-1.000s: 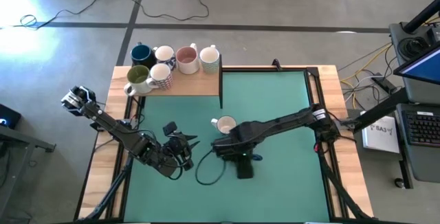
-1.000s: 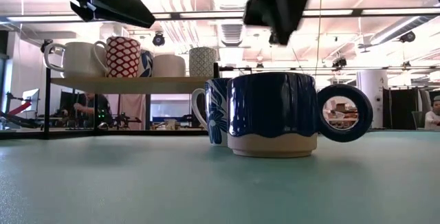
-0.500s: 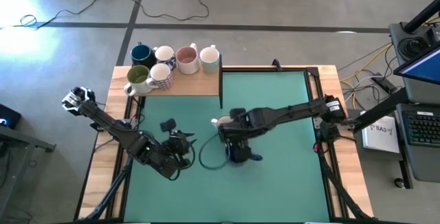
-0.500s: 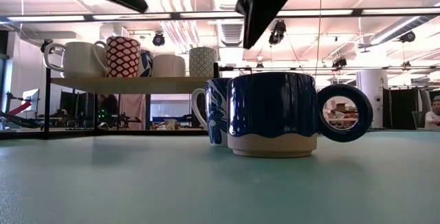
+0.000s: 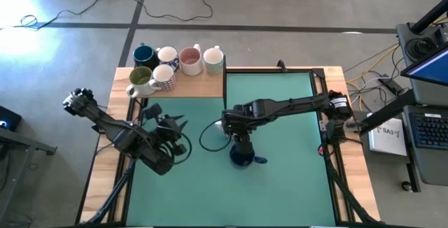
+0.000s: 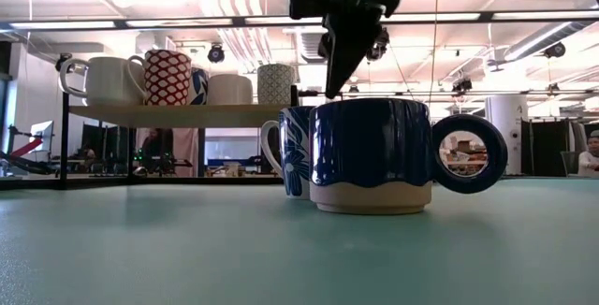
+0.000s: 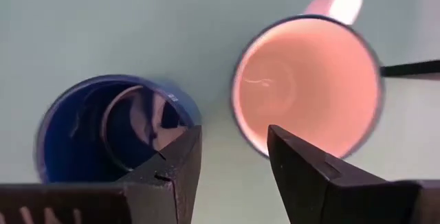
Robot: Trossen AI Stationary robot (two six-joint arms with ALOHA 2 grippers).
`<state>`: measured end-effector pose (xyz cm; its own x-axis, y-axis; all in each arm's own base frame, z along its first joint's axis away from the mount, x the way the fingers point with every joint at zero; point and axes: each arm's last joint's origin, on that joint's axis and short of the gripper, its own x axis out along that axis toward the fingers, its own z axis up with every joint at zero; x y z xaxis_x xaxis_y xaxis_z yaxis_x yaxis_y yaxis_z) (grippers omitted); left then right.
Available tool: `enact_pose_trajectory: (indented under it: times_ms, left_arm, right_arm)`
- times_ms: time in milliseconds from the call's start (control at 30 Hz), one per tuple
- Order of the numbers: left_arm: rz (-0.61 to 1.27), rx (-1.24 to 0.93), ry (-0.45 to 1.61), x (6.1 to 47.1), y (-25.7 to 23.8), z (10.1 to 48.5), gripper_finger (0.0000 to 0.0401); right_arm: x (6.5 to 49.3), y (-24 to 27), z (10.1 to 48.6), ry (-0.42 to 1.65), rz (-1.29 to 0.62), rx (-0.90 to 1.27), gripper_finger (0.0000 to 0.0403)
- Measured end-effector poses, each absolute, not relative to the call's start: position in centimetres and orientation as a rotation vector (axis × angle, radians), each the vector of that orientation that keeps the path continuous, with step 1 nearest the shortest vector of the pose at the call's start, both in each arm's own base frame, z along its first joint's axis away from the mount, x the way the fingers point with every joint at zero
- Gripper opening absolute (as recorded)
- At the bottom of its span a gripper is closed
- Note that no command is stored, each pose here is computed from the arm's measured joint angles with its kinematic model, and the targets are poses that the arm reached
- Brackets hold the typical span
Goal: Place coffee mugs
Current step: Put the white blue patterned mug on the shelf
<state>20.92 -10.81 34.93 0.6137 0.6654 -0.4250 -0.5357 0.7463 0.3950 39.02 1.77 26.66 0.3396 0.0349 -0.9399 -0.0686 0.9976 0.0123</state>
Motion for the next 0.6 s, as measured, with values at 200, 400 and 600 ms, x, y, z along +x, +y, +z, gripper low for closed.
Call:
enact_pose_trajectory:
  times_ms: [200, 400, 600]
  left_arm:
    - [0.708, 0.256, 0.593, 20.8, -10.6, 34.9, 0.0079]
    - [0.745, 0.198, 0.681, 20.4, -9.4, 34.6, 0.0079]
    - [0.754, 0.167, 0.781, 20.2, -8.6, 34.1, 0.0079]
  right_arm:
    - [38.9, 1.5, 26.3, 1.228, 0.104, -0.061, 0.0155]
    - [39.2, 1.4, 26.4, 1.194, 0.132, -0.107, 0.0155]
    - [39.5, 0.1, 26.3, 1.167, 0.109, -0.099, 0.0155]
